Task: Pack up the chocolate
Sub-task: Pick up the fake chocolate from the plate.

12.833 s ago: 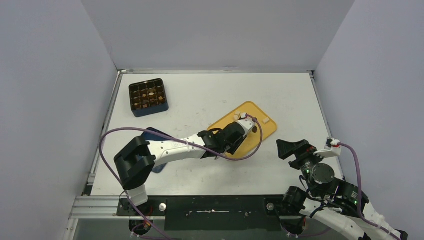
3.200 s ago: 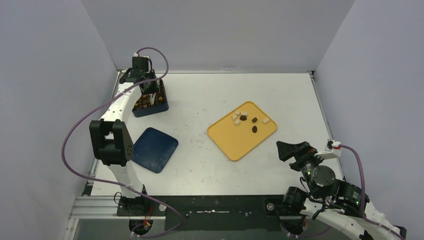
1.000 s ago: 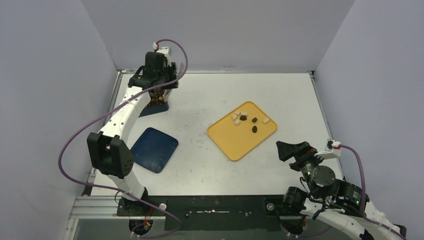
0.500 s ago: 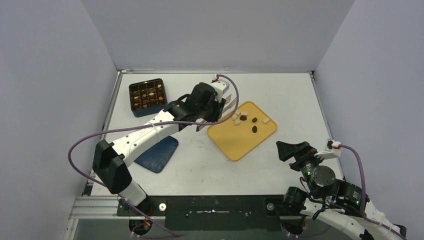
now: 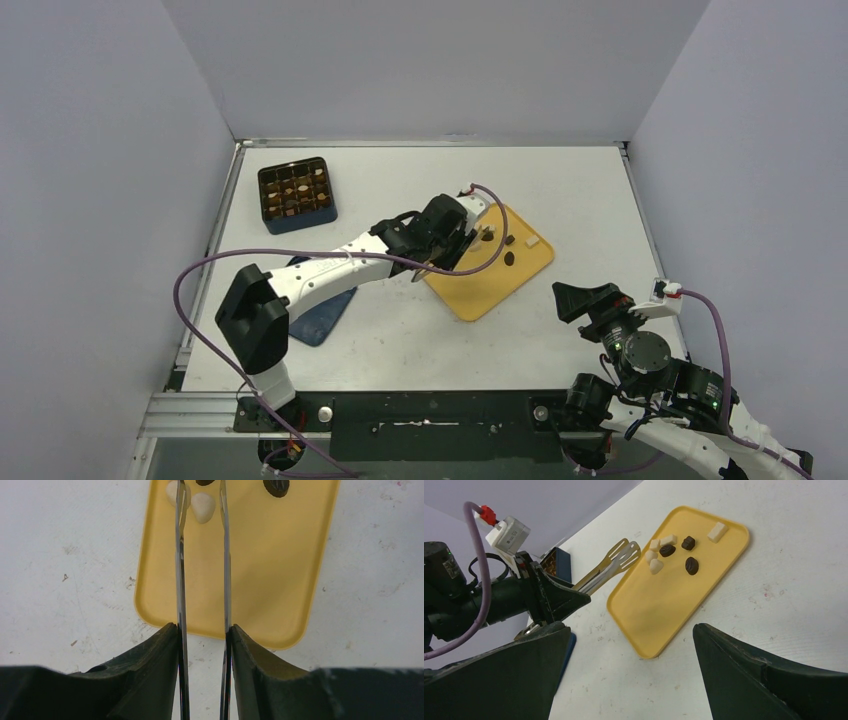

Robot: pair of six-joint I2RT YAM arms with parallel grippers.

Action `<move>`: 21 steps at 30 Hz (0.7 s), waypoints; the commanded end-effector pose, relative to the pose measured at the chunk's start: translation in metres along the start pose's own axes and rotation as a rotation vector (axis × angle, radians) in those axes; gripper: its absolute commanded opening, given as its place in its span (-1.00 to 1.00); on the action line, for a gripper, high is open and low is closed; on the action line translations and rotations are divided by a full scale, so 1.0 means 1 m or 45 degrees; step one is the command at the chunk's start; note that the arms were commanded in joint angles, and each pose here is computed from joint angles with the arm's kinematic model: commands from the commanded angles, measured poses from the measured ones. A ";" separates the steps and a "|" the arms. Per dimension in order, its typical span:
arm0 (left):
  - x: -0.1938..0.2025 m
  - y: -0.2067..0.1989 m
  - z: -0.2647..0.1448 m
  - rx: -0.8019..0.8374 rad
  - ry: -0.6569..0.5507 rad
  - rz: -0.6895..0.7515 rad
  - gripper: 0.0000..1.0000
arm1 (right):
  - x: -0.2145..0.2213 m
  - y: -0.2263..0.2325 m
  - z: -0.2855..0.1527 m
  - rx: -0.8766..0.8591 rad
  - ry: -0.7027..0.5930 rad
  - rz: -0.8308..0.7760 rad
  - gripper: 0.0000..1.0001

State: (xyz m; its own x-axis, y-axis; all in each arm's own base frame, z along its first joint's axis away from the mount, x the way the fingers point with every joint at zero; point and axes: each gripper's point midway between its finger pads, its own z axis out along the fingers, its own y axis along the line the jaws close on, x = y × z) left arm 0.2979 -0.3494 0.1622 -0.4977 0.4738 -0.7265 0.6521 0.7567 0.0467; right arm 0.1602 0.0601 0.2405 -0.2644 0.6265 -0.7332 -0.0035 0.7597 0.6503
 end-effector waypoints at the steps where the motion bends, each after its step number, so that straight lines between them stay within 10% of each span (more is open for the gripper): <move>1: -0.019 0.000 0.011 -0.006 -0.094 0.002 -0.23 | -0.005 0.004 -0.001 -0.015 -0.016 0.024 1.00; 21: 0.018 -0.002 0.052 -0.027 0.019 0.002 -0.17 | -0.005 0.004 -0.001 -0.016 -0.014 0.024 1.00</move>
State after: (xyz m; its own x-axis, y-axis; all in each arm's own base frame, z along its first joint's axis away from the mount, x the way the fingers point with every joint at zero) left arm 0.3067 -0.3546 0.1082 -0.5301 0.5209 -0.6691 0.6475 0.7582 0.0773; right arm 0.1598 0.0611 0.2405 -0.2684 0.6247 -0.7332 -0.0084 0.7596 0.6503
